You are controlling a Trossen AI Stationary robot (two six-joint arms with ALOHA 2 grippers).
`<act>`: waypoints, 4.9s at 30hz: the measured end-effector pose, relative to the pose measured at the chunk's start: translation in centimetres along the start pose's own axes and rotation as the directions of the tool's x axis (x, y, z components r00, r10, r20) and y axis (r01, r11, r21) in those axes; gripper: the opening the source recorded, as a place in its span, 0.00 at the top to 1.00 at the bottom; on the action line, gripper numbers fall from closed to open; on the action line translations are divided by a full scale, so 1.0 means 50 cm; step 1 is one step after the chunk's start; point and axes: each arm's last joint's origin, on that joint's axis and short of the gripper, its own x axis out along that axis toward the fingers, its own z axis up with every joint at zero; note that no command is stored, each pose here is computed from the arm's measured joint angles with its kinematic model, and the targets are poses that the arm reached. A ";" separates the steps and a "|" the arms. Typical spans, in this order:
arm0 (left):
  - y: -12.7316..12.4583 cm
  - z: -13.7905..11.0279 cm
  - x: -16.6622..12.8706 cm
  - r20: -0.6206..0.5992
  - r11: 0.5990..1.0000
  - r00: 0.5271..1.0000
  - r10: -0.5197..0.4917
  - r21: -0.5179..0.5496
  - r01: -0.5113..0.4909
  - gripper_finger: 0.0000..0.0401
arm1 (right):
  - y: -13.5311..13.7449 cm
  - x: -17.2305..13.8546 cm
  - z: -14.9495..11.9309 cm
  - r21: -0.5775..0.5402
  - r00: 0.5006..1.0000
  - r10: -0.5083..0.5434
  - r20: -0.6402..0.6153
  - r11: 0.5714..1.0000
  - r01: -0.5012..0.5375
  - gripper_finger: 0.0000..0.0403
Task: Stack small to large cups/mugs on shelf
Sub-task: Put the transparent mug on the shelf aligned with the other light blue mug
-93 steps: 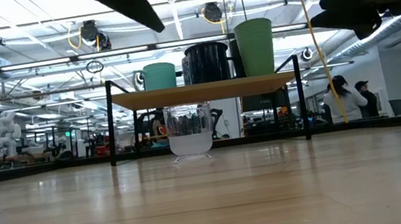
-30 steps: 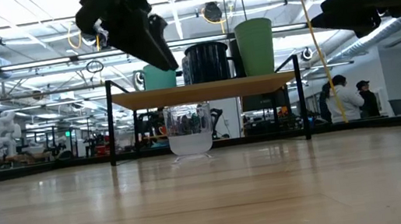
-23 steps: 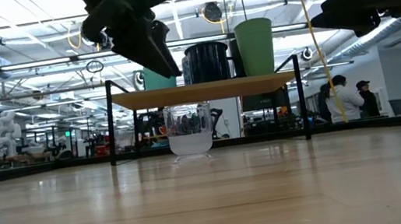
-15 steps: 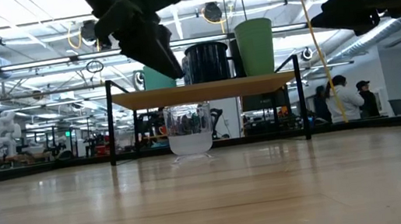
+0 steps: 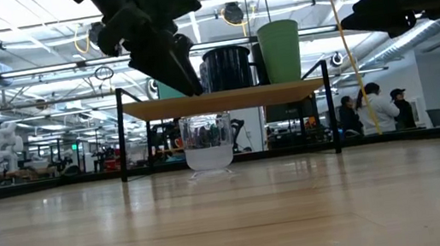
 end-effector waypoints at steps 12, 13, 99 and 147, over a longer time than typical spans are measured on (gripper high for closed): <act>0.017 -0.014 0.019 -0.045 1.000 0.999 -0.028 0.007 0.028 0.56 | 0.000 0.000 0.000 0.000 1.000 0.000 0.000 1.000 0.000 0.53; 0.018 -0.014 0.020 -0.044 0.999 0.998 -0.033 0.012 0.034 0.56 | 0.000 0.000 0.000 0.000 1.000 0.000 0.000 1.000 0.000 0.53; 0.004 0.071 -0.365 0.116 0.785 0.992 -0.043 0.619 -0.039 1.00 | 0.000 0.000 0.001 -0.025 1.000 0.001 0.004 1.000 -0.001 0.53; -0.005 0.095 -0.372 0.203 0.985 0.969 0.140 0.067 -0.156 1.00 | 0.000 0.000 0.001 -0.033 1.000 0.001 0.004 0.999 -0.001 0.53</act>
